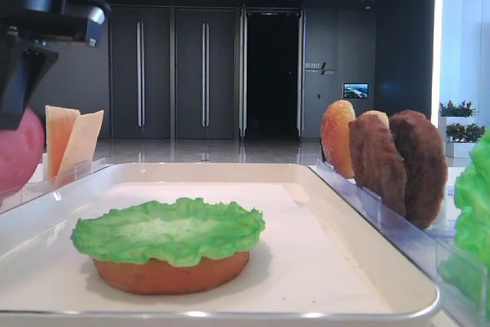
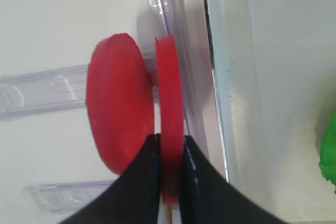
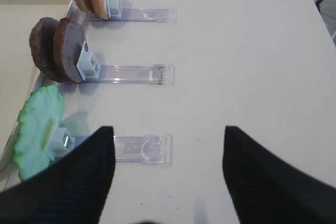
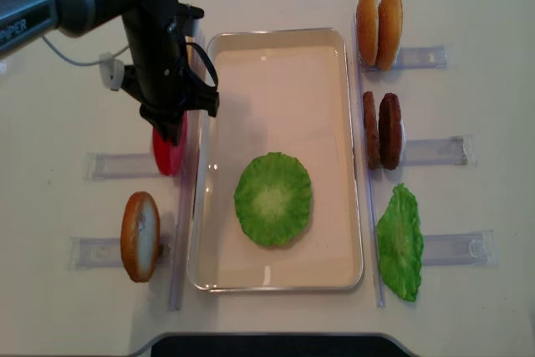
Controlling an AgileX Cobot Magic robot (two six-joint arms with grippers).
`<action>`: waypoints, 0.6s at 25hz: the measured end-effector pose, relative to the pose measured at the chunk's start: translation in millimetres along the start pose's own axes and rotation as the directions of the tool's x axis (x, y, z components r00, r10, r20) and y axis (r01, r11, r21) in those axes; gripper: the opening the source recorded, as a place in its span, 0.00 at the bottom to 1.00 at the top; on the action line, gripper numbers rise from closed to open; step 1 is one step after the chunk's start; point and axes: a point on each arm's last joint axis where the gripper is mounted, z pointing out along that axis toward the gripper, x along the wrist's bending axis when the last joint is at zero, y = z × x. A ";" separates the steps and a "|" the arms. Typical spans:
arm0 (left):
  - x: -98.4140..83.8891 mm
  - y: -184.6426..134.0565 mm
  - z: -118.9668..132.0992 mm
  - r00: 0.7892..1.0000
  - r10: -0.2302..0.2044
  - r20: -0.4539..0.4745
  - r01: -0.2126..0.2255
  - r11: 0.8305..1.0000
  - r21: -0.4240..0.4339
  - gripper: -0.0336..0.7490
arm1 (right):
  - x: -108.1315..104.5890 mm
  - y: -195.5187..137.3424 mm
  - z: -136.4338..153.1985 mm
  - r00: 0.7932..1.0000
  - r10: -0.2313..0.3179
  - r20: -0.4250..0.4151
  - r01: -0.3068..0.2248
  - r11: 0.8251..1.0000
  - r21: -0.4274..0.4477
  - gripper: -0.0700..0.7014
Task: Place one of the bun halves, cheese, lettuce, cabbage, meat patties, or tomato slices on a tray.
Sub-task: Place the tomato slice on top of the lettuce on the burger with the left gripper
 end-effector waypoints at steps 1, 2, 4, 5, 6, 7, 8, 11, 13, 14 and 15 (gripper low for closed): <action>1.1 -1.2 -5.2 1.000 -0.002 0.004 0.002 1.000 -0.015 0.11 | 0.0 0.0 0.0 1.000 0.000 0.000 0.000 1.000 0.000 0.68; 2.1 -2.5 -10.2 1.000 -0.004 0.009 0.004 1.000 -0.029 0.11 | 0.0 0.0 0.0 1.000 0.000 0.000 0.000 1.000 0.000 0.68; 4.3 -6.3 -21.8 1.000 -0.011 0.025 0.012 0.998 -0.059 0.11 | 0.0 0.0 0.0 1.000 0.000 0.000 0.000 1.000 0.000 0.68; 5.4 -8.1 -27.3 0.999 -0.014 0.033 0.016 0.997 -0.073 0.11 | 0.0 0.0 0.0 1.000 0.000 0.000 0.000 1.000 0.000 0.68; 6.1 -9.8 -31.4 0.999 -0.017 0.039 0.020 0.996 -0.083 0.11 | 0.0 0.0 0.0 1.000 0.000 0.000 0.000 1.000 0.000 0.68; 7.0 -11.9 -35.9 0.999 -0.022 0.048 0.027 0.995 -0.092 0.11 | 0.0 0.0 0.0 1.000 0.000 0.000 0.000 1.000 0.000 0.68; 7.1 -13.9 -40.3 0.998 -0.028 0.063 0.034 0.994 -0.101 0.11 | 0.0 0.0 0.0 1.000 0.000 0.000 0.000 1.000 0.000 0.68; 5.3 -20.2 -51.4 0.991 -0.046 0.127 0.061 0.992 -0.110 0.11 | 0.0 0.0 0.0 1.000 0.000 0.000 0.000 1.000 0.000 0.68; 3.3 -24.0 -57.5 0.983 -0.056 0.173 0.076 0.991 -0.111 0.11 | 0.0 0.0 0.0 1.000 0.000 0.000 0.000 1.000 0.000 0.68; 1.8 -25.8 -60.3 0.978 -0.058 0.199 0.081 0.991 -0.109 0.11 | 0.0 0.0 0.0 1.000 0.000 0.000 0.000 1.000 0.000 0.68; -0.1 -27.3 -62.4 0.972 -0.056 0.227 0.081 0.991 -0.105 0.11 | 0.0 0.0 0.0 1.000 0.000 0.000 0.000 1.000 0.000 0.68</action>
